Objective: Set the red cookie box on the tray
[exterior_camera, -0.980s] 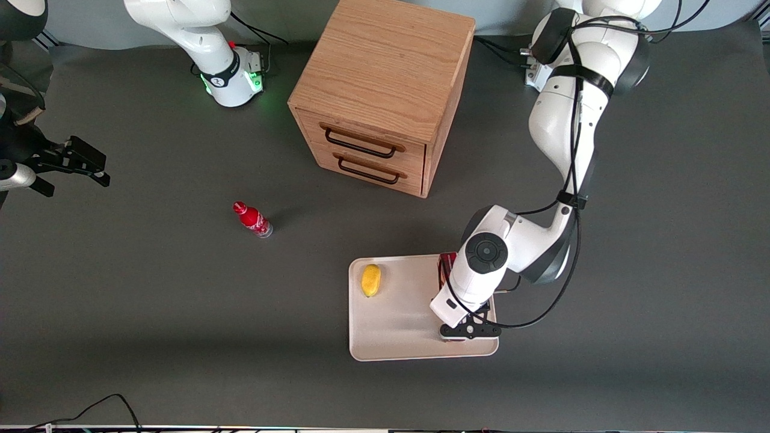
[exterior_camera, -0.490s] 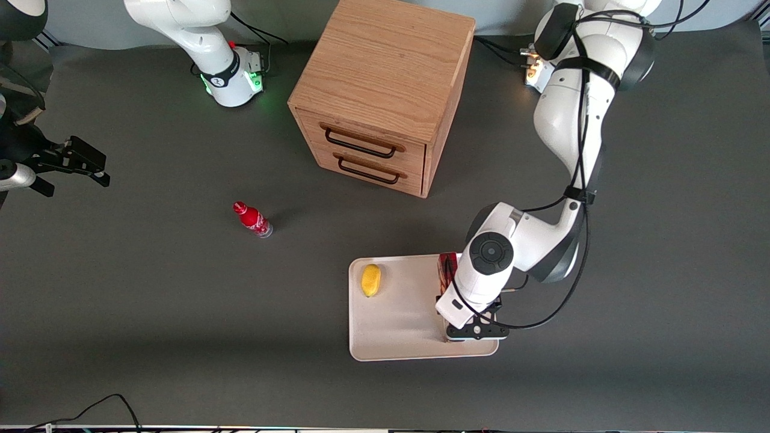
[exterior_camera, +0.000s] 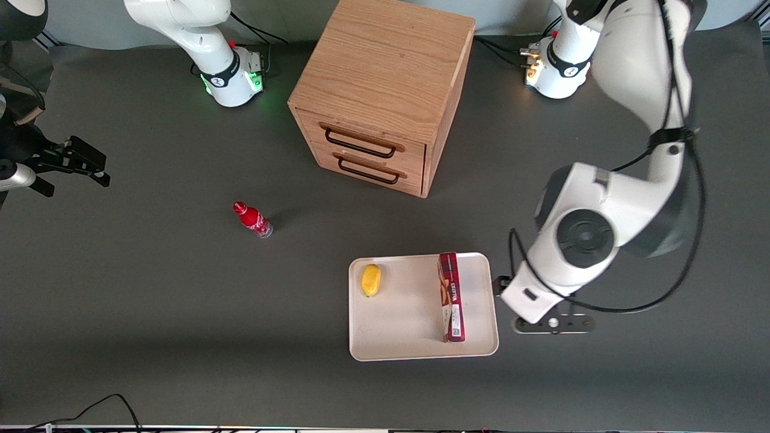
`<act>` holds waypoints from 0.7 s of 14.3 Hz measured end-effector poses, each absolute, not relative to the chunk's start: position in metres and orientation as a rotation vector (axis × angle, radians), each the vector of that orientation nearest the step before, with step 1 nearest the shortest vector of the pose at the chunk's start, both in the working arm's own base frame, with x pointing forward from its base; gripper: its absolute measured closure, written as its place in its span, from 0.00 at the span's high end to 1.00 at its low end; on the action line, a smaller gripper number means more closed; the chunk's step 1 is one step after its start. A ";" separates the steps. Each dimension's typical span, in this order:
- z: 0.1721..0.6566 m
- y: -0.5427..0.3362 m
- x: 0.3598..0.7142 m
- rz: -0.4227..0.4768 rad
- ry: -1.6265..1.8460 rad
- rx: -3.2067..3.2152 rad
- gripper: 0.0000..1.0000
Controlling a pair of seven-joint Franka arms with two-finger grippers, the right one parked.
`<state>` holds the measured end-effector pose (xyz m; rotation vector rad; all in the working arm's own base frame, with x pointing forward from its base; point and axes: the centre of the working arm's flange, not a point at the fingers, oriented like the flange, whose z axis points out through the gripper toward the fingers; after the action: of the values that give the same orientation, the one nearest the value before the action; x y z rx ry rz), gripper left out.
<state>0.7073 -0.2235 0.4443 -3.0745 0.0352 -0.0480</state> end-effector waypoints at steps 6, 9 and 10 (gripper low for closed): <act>0.526 -0.109 0.674 0.057 0.168 -3.075 1.00; 0.557 -0.075 0.651 0.075 0.231 -3.074 1.00; 0.567 -0.065 0.641 0.075 0.246 -3.082 1.00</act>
<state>0.6405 -0.0653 0.5670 -3.0821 0.2458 0.0750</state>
